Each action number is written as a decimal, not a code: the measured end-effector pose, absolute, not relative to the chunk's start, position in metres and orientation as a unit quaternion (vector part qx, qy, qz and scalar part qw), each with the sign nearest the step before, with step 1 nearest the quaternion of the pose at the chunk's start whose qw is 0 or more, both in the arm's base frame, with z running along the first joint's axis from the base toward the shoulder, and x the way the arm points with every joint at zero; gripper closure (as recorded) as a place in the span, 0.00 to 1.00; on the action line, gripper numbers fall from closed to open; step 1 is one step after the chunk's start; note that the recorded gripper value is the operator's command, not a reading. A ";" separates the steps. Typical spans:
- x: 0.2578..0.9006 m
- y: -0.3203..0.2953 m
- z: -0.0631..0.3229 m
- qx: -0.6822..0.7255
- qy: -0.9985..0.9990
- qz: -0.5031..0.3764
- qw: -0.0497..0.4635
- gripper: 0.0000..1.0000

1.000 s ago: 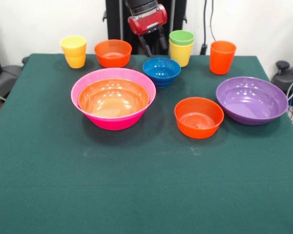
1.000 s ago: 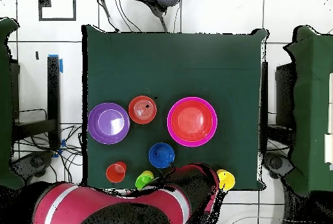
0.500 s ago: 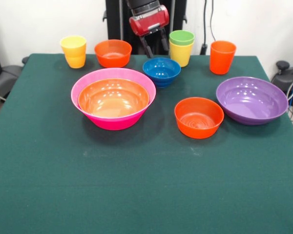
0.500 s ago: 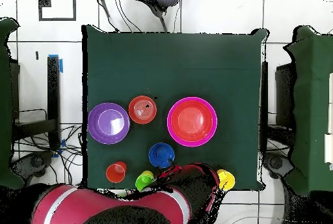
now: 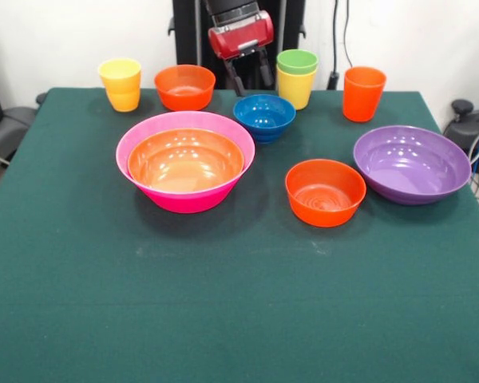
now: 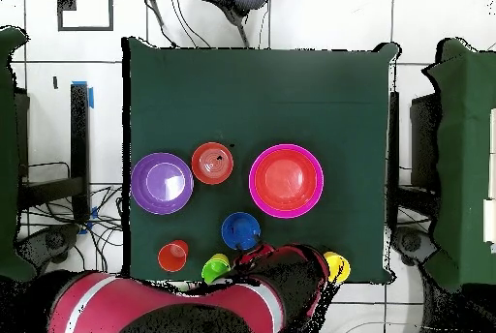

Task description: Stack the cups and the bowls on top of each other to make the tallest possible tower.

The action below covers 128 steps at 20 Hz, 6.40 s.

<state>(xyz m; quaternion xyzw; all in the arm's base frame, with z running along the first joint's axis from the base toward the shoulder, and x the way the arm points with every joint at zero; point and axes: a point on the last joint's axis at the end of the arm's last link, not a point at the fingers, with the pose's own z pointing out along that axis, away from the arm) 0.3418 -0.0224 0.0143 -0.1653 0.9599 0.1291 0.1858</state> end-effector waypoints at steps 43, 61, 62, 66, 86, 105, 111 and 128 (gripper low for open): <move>0.297 -0.049 -0.014 -0.106 0.979 0.094 0.145 0.00; 0.318 -0.038 -0.009 -0.124 0.961 0.120 0.217 0.00; 0.319 -0.039 -0.009 -0.121 0.961 0.116 0.219 0.00; 0.320 -0.044 -0.010 -0.114 0.963 0.103 0.222 0.00; 0.307 -0.052 -0.025 -0.111 0.972 0.056 0.200 0.00; 0.308 -0.052 -0.025 -0.112 0.971 0.057 0.202 0.00; 0.314 -0.047 -0.017 -0.120 0.967 0.070 0.214 0.00; 0.321 -0.044 -0.010 -0.128 0.963 0.076 0.224 0.00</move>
